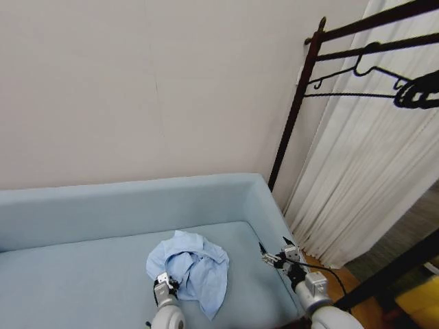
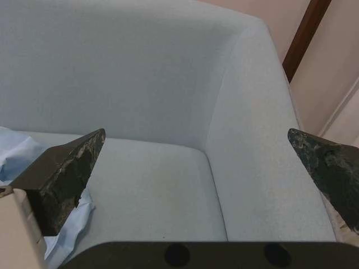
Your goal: Pick up the clothes from the sofa and hang them on the clothes hanger.
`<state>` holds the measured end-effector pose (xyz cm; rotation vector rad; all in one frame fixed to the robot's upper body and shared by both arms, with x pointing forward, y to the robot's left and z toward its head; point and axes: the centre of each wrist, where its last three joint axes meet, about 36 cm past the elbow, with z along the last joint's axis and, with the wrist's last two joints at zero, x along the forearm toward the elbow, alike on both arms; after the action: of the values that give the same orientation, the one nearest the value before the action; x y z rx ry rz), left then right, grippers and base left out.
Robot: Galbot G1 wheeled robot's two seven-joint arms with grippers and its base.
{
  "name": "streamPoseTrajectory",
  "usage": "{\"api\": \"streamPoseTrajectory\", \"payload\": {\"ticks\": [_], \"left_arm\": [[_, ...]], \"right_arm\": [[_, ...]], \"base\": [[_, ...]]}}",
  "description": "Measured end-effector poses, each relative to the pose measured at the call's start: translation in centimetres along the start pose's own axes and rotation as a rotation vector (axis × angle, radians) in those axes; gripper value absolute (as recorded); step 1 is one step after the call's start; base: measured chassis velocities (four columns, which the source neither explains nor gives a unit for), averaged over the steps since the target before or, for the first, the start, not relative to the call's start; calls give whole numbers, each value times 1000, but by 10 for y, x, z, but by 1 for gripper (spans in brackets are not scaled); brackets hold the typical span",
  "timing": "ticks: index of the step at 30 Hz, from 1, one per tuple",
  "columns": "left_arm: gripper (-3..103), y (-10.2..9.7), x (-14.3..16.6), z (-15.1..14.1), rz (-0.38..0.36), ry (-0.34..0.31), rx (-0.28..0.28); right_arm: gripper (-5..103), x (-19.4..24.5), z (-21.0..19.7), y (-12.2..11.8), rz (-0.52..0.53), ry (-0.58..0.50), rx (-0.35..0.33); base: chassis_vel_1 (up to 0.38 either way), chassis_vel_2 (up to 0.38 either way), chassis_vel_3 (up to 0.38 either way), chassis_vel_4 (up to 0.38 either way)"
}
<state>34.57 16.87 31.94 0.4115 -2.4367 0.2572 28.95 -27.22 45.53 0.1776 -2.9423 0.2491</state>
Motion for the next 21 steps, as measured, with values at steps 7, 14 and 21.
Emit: {"api": "streamPoseTrajectory", "payload": {"ticks": [7,14,21], "left_arm": [[0,10,2,-17,31,2,-43],[0,12,6,-26,58,-17,-47],[0,15,20,-40,100,-63,-60]], "right_arm": [[100,-2,5,0,7,12,-9],[100,-6,2,-1,14,1,-13],[100,-13,-9,-3,-4,4,-62]], "base": [[0,0,0,0],[0,0,0,0],[0,0,0,0]]}}
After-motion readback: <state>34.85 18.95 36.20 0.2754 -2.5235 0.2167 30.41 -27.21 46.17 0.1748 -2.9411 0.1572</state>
